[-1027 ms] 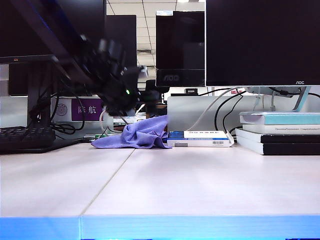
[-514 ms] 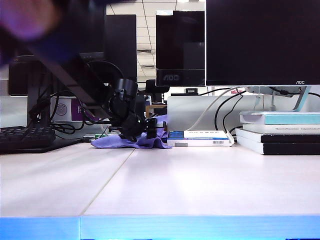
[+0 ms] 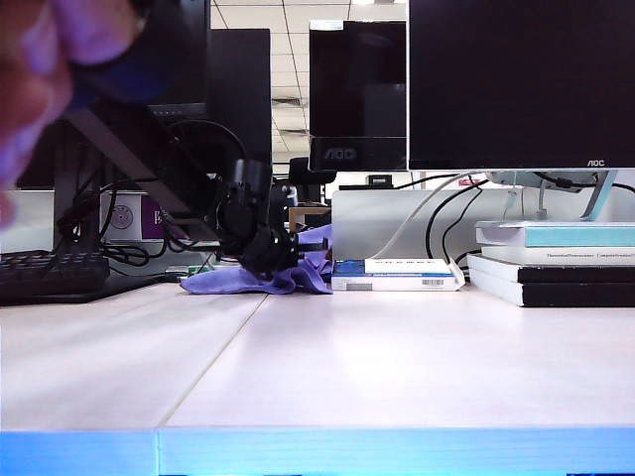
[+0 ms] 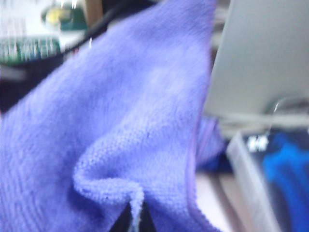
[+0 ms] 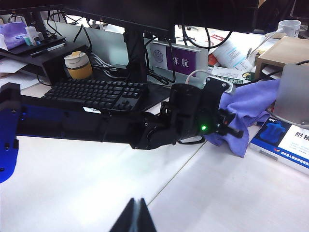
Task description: Wipe the table from front to back using the rag.
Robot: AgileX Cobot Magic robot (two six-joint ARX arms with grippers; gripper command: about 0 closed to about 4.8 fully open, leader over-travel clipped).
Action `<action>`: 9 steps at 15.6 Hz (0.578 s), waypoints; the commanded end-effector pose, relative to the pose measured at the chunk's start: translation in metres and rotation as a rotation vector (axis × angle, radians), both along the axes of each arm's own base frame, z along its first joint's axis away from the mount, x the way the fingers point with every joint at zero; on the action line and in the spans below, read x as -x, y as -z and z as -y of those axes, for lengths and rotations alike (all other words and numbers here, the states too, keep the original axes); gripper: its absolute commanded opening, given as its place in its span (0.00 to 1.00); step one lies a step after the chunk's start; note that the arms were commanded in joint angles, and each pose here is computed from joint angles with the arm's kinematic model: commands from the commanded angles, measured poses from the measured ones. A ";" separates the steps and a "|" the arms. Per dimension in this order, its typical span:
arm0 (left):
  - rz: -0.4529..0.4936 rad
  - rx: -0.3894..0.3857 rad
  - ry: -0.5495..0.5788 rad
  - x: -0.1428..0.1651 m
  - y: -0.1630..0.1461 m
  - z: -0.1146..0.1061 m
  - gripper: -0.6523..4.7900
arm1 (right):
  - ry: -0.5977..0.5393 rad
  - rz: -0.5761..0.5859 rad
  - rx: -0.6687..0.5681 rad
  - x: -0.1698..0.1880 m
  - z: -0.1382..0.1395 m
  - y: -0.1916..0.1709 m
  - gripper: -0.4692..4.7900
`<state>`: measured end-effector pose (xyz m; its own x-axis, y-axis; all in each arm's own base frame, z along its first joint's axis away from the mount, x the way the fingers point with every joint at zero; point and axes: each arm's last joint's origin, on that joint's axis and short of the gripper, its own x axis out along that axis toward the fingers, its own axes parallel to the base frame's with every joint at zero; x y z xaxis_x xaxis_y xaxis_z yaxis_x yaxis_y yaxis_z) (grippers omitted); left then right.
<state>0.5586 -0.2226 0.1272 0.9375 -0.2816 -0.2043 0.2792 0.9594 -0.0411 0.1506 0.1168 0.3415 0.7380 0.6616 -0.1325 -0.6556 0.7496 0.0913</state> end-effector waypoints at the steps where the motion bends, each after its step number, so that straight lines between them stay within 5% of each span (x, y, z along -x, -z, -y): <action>1: 0.044 0.018 0.006 -0.003 -0.014 0.001 0.11 | -0.007 0.014 -0.008 0.001 0.000 -0.003 0.09; 5: 0.002 0.005 0.025 -0.002 -0.010 0.001 0.11 | -0.008 0.014 -0.008 0.001 0.000 -0.003 0.09; 9: 0.116 -0.070 0.062 0.001 -0.052 0.012 0.11 | -0.008 0.013 -0.006 0.000 -0.001 -0.003 0.09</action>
